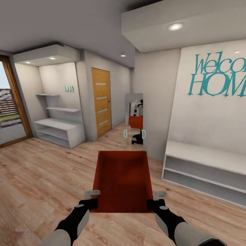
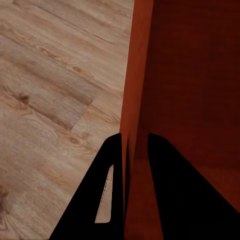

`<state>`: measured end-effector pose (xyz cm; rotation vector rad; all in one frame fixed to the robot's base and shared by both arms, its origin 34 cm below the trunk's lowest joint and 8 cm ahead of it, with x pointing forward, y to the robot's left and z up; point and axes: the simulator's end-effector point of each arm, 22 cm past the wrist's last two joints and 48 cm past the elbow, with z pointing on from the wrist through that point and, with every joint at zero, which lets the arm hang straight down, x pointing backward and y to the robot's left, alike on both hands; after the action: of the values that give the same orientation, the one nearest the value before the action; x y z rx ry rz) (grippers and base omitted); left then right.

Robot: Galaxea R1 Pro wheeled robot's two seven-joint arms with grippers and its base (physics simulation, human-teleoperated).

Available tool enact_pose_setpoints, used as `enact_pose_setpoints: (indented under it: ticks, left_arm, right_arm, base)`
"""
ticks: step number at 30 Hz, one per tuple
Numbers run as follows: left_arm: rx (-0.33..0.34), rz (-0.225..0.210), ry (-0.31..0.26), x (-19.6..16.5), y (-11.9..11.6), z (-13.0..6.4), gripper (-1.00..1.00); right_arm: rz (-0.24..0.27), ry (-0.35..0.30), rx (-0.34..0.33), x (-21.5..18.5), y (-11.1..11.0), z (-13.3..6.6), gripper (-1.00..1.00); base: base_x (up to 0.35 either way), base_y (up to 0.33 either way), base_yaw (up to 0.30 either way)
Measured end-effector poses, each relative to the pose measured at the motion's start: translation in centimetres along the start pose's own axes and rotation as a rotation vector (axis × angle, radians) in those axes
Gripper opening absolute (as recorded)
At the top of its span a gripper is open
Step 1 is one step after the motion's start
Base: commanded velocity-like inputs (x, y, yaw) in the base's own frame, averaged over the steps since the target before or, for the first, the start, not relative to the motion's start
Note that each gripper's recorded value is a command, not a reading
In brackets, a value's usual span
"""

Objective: Move the two storage containers from the living room to the garage. In the garage, place one container on the floor and stack the other container on top of it (either order is fine).

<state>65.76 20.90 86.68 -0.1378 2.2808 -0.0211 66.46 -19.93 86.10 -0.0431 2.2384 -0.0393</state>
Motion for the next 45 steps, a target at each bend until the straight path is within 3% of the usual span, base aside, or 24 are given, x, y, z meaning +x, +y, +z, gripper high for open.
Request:
enact_pose_setpoints:
  ticks: [33,45]
  left_arm:
    - [0.000,0.000,0.000,0.01,0.00,0.00,-1.00]
    - [0.000,-0.001,-0.001,0.00,-0.08,0.00,-1.00]
  right_arm:
    - [0.000,0.000,0.000,0.00,0.00,0.00,-1.00]
    - [-0.001,-0.001,0.001,-0.03,-0.09,0.01,-1.00]
  base:
    - [0.322,0.000,0.270]
    - [0.322,0.000,0.037]
